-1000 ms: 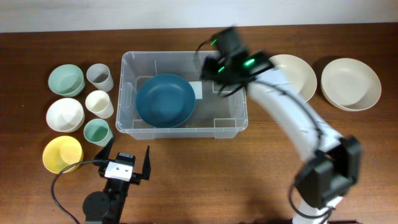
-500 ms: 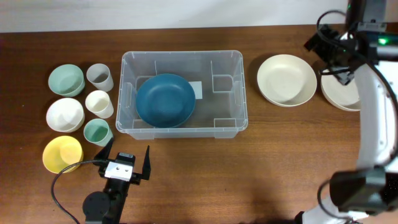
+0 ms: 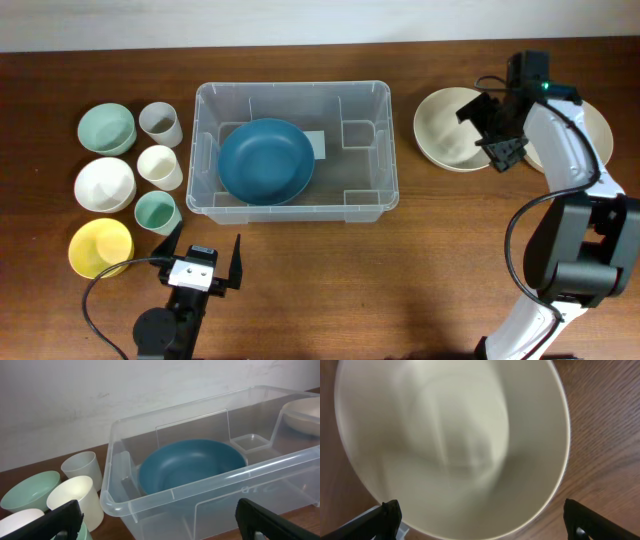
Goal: Pack container
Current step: 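Release the blue bowl and move the right gripper to the cream bowl, then grip the front cream bowl rim with the right gripper and lift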
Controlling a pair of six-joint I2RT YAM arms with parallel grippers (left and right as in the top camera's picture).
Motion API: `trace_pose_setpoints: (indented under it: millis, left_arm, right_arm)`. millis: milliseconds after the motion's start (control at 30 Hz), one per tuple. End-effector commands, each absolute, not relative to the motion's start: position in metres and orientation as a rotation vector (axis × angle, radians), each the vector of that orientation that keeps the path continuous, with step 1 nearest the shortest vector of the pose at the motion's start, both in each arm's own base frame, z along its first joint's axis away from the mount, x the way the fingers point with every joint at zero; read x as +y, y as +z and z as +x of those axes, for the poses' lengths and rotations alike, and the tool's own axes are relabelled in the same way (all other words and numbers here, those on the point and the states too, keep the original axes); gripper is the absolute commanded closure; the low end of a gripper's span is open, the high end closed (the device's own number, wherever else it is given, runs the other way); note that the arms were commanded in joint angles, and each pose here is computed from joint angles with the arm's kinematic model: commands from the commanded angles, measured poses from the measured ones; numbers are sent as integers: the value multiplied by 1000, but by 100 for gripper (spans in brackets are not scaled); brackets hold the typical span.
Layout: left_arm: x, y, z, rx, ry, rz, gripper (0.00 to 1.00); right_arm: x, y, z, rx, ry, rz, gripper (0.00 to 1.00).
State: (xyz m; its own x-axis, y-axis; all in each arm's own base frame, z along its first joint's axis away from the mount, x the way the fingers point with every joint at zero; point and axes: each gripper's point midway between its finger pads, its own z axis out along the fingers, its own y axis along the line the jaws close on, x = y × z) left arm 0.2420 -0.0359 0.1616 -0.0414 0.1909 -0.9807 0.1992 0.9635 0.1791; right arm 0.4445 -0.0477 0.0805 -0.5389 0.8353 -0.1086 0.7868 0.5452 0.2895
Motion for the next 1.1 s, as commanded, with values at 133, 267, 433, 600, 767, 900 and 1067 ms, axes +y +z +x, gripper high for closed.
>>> trace_pose_setpoints:
  millis: [133,267,433,600,767,900,1067]
  left_arm:
    - [-35,159,242,1620,8,308,0]
    - [-35,159,242,1620,8,308,0]
    - [-35,159,242,1620,8,308,0]
    - [-35,159,242,1620,8,308,0]
    - [-35,159,242,1620,8,308,0]
    - [-35,159,242,1620,8,308,0]
    - [-35,159,242,1620,8,308,0]
  right_arm:
    - [-47,47,427,2563,300,1429,1]
    - [-46,38,421,2552,299,1474,1]
    - [-47,32,426,2531,313,1459,1]
    - [-47,28,431,2507,325,1440,0]
    - [-48,28,432,2503,326,1438,5]
    - [-47,22,432,2512,322,1445,10]
    - [-46,6,428,2544,308,1467,16]
